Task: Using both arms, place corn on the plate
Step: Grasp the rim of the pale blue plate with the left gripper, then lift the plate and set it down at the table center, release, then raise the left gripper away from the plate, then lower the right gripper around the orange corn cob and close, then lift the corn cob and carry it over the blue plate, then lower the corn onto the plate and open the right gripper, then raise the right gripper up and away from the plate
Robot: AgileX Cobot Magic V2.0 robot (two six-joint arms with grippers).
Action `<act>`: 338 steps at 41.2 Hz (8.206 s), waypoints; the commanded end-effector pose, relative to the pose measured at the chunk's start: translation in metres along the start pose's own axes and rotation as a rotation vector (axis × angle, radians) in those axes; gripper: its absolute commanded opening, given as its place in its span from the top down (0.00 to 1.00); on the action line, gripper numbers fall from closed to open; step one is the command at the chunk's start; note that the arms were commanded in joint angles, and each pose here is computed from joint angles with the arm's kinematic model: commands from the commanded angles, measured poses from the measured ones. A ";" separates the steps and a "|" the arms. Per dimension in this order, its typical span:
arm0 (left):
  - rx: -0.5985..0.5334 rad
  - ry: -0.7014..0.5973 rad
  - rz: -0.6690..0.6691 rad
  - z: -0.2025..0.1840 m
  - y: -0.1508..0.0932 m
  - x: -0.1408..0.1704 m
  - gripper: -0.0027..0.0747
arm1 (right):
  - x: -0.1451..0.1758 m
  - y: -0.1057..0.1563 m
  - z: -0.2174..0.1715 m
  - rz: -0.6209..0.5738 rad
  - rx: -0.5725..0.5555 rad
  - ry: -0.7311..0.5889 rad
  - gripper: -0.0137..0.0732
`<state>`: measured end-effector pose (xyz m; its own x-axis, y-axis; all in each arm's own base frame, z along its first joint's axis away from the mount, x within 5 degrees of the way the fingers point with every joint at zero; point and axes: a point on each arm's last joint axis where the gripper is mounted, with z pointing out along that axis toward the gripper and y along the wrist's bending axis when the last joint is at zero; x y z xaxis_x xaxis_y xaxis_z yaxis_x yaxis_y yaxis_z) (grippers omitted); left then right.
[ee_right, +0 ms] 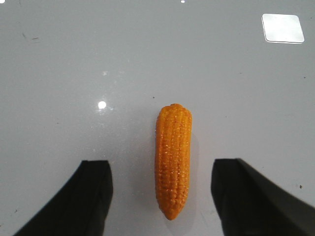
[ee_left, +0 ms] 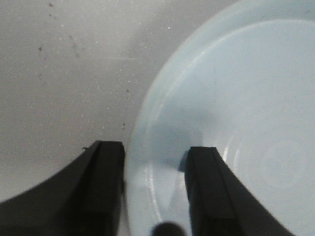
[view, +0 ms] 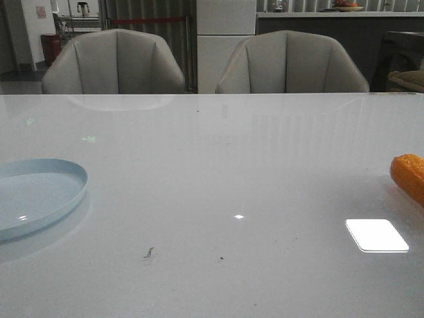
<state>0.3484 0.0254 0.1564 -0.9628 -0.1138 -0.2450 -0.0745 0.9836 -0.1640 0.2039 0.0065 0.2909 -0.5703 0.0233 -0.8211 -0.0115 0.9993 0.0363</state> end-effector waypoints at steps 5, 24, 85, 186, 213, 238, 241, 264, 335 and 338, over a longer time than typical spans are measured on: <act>0.006 -0.073 -0.010 -0.018 -0.003 -0.009 0.82 | -0.017 0.001 -0.007 -0.011 -0.002 -0.108 0.22; 0.124 -0.262 -0.030 -0.090 -0.028 -0.045 0.85 | -0.017 0.001 -0.007 -0.011 -0.002 -0.107 0.22; 0.379 0.149 0.257 -0.003 -0.195 -0.015 0.37 | -0.013 0.001 -0.007 -0.011 -0.001 -0.061 0.22; -0.152 -1.046 0.299 -0.209 -0.034 0.151 0.35 | -0.076 0.001 0.155 -0.012 0.024 0.507 0.22; -0.152 -1.046 0.299 -0.209 -0.034 0.151 0.35 | -0.035 -0.006 0.205 -0.041 0.073 0.674 0.22; -0.152 -1.046 0.299 -0.209 -0.034 0.151 0.35 | -0.044 -0.007 0.205 -0.054 0.080 0.634 0.76; -0.152 -1.046 0.299 -0.209 -0.034 0.151 0.35 | -0.055 -0.006 0.202 -0.053 0.081 0.623 0.76; -0.152 -1.046 0.299 -0.209 -0.034 0.151 0.35 | -0.163 0.128 0.129 -0.166 -0.331 0.418 0.77; -0.152 -1.046 0.299 -0.209 -0.034 0.151 0.35 | -0.104 0.222 0.163 -0.375 -0.597 0.566 0.19; -0.152 -1.046 0.299 -0.209 -0.034 0.151 0.35 | -0.121 0.209 0.146 -0.389 -0.564 0.511 0.19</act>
<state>0.1493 0.0027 0.3064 -0.3635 0.1563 -0.9184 0.0560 0.9877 0.1459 0.4004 0.2365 0.2419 -0.8045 -0.5050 -0.3127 -0.5833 0.7712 0.2550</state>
